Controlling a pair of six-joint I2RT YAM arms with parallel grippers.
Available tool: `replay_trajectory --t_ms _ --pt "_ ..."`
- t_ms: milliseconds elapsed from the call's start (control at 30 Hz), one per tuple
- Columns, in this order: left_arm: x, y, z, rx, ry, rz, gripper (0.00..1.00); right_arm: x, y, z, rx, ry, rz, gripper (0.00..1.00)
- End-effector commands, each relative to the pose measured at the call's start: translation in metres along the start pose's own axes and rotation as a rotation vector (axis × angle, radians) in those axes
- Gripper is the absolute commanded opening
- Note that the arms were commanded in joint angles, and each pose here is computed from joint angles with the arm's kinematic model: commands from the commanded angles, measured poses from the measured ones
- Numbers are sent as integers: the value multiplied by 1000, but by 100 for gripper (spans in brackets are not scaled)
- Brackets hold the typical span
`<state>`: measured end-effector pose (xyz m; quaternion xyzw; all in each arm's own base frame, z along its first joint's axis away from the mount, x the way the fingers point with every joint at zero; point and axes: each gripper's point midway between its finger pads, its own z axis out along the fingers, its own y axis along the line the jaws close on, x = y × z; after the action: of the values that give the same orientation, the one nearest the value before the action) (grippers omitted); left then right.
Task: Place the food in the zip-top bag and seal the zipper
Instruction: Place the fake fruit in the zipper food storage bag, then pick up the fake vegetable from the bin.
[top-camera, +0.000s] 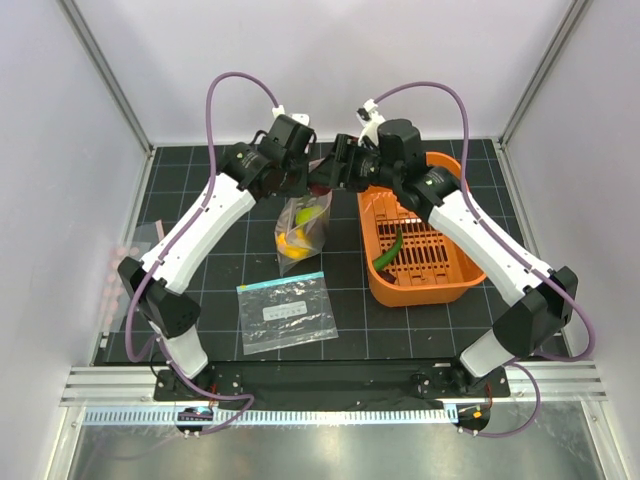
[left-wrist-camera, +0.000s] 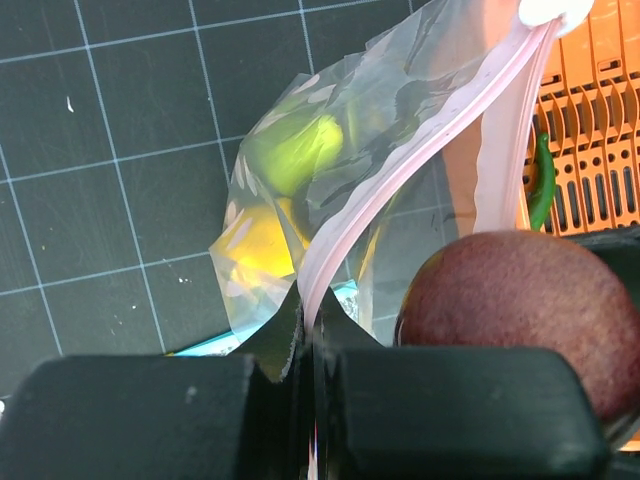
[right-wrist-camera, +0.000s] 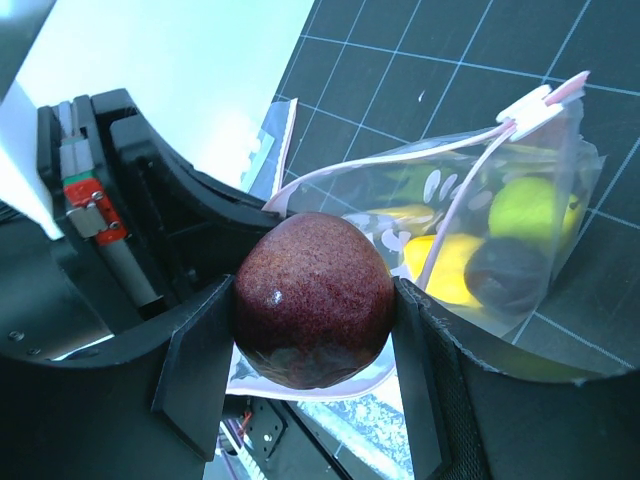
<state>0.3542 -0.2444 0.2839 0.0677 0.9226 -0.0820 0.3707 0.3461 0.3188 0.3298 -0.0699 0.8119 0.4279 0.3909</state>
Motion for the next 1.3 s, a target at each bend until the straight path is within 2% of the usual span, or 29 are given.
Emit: replay_trajectory --t_ms 0,267,300,400,433,500,533,767,867,900,967,1000,1033,1100,1267 --pt "-18 -9 -21 65 -81 -43 0 -14 17 -6 -36 -52 -11 40" --pt "-29 -16 -34 106 -116 -82 0 9 -7 19 18 -21 50 40" --pt "-30 -16 -35 108 -120 -85 0 13 -10 23 40 -9 54 44" --pt "-33 -14 -36 102 -131 -92 1 15 -18 22 96 -2 42 59" --pt "-33 -13 -34 97 -131 -92 0 14 -20 21 111 -7 38 78" --pt "-34 -11 -33 90 -132 -94 0 10 -18 17 110 -15 16 95" --pt "-33 -10 -31 85 -127 -94 0 9 -15 14 108 -18 5 100" --pt "-35 1 -16 56 -110 -95 0 -18 -12 -16 201 -61 -76 99" --pt "-35 7 -12 37 -103 -93 0 -23 -31 -35 299 -65 -73 92" --pt "-35 8 -11 35 -104 -90 0 -32 -48 -45 347 -82 -49 77" --pt "-35 10 -9 41 -98 -91 0 -31 -69 -63 395 -80 -1 63" --pt "-37 9 -10 48 -102 -82 0 -38 -88 -75 434 -99 33 53" --pt "-37 8 -9 53 -101 -74 0 -36 -98 -81 456 -101 48 49" --pt "-38 5 -10 71 -102 -58 0 -25 -119 -96 512 -93 68 48" --pt "-38 5 -8 69 -103 -47 0 30 -178 -105 664 40 130 50"
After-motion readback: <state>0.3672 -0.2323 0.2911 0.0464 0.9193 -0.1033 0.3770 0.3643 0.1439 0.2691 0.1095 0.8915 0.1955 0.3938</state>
